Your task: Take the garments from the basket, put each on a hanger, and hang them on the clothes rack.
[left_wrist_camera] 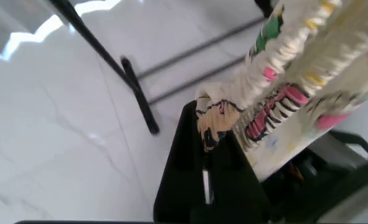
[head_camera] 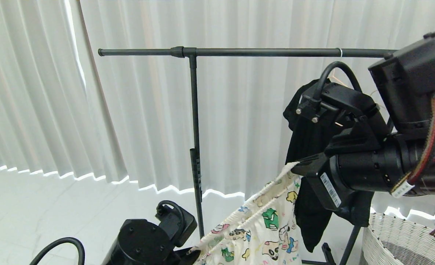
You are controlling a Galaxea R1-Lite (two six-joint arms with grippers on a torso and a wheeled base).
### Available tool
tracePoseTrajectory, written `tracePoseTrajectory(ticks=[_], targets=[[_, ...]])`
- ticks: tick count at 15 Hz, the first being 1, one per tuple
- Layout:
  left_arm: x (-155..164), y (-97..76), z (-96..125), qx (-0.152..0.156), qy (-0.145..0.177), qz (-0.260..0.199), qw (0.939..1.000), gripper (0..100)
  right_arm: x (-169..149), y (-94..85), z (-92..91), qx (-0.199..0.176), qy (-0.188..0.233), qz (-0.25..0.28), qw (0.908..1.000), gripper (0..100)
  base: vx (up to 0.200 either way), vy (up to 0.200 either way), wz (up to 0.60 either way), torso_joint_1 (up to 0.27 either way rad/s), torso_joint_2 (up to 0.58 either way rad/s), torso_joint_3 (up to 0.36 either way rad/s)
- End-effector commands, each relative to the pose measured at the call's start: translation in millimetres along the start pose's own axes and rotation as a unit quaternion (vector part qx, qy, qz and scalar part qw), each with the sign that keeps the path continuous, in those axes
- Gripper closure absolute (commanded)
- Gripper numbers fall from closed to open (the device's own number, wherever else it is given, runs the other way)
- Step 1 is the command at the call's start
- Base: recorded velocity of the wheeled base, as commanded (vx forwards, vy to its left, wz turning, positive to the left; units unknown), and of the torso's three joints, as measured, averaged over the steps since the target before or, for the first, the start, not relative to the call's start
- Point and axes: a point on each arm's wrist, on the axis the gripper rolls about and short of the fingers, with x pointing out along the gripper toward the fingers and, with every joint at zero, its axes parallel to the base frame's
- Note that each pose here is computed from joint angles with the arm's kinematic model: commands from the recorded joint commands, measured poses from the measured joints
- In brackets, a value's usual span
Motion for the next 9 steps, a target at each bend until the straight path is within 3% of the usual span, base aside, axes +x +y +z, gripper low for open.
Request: tracePoseTrajectory(ticks=[1, 2, 4, 7, 9], targets=[[-21.9, 10.5, 22.8, 0.023, -0.071, 0.006, 0.9972, 100, -15.1, -9.0, -15.1, 0.004, 0.005, -0.009, 0.9999, 100, 0.0, 0.0, 0.0, 0.0, 0.0, 0.0], [-27.3, 15.7, 30.9, 0.037, -0.077, 0.008, 0.9963, 100, -20.1, -10.2, -19.2, 0.003, 0.01, -0.009, 0.9999, 100, 0.0, 0.0, 0.0, 0.0, 0.0, 0.0], [-66.1, 21.5, 71.8, 0.042, -0.051, 0.004, 0.9978, 100, -35.1, -14.6, -26.9, -0.001, 0.029, -0.01, 0.9995, 100, 0.0, 0.0, 0.0, 0.0, 0.0, 0.0], [-120.8, 23.0, 137.8, -0.006, -0.054, -0.089, 0.9946, 100, -46.4, -23.4, -21.7, 0.011, 0.016, -0.022, 0.9996, 100, 0.0, 0.0, 0.0, 0.0, 0.0, 0.0], [-141.8, 25.9, 173.0, -0.042, -0.066, -0.111, 0.9907, 100, -51.9, -33.6, -6.4, 0.025, -0.01, -0.04, 0.9988, 100, 0.0, 0.0, 0.0, 0.0, 0.0, 0.0]])
